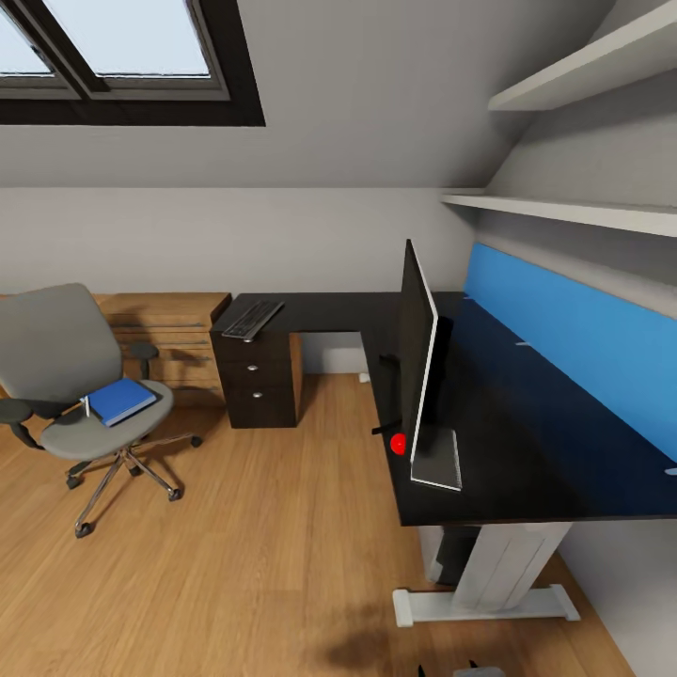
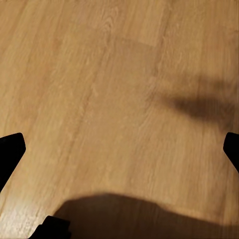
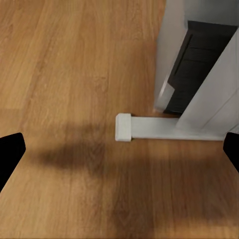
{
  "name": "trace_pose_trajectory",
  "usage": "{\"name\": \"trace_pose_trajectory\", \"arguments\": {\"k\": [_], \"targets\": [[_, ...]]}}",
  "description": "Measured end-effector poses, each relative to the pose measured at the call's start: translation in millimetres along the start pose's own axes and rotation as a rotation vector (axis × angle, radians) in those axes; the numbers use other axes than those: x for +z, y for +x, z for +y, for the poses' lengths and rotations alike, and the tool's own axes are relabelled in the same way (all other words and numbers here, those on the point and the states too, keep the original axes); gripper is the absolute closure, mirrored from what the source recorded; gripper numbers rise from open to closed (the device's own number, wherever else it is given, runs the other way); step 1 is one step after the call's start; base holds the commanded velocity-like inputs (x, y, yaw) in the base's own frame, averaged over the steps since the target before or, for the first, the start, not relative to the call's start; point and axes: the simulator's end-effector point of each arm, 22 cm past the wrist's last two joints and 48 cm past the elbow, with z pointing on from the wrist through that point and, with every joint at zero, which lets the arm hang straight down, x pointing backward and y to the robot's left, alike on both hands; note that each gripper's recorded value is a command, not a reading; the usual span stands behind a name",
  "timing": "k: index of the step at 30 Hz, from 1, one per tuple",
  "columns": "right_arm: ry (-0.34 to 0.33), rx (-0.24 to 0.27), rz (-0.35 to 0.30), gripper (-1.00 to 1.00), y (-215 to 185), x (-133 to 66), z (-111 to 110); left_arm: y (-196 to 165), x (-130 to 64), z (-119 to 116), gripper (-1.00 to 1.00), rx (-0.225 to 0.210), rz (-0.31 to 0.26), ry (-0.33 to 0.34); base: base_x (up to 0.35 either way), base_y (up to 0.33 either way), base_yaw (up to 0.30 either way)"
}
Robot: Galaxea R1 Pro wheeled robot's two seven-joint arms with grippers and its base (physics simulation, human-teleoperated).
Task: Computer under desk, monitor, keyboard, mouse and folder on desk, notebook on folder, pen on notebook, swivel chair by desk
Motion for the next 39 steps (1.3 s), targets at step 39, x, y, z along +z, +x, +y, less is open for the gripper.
{"name": "trace_pose_trajectory", "arguments": {"k": [39], "targets": [[0.004,-0.001,0.071,-1.00,14,0.8,-1,-1,0.4,4,-1.00,0.003,-0.004,-0.004,0.000,-0.169,0.000]]}}
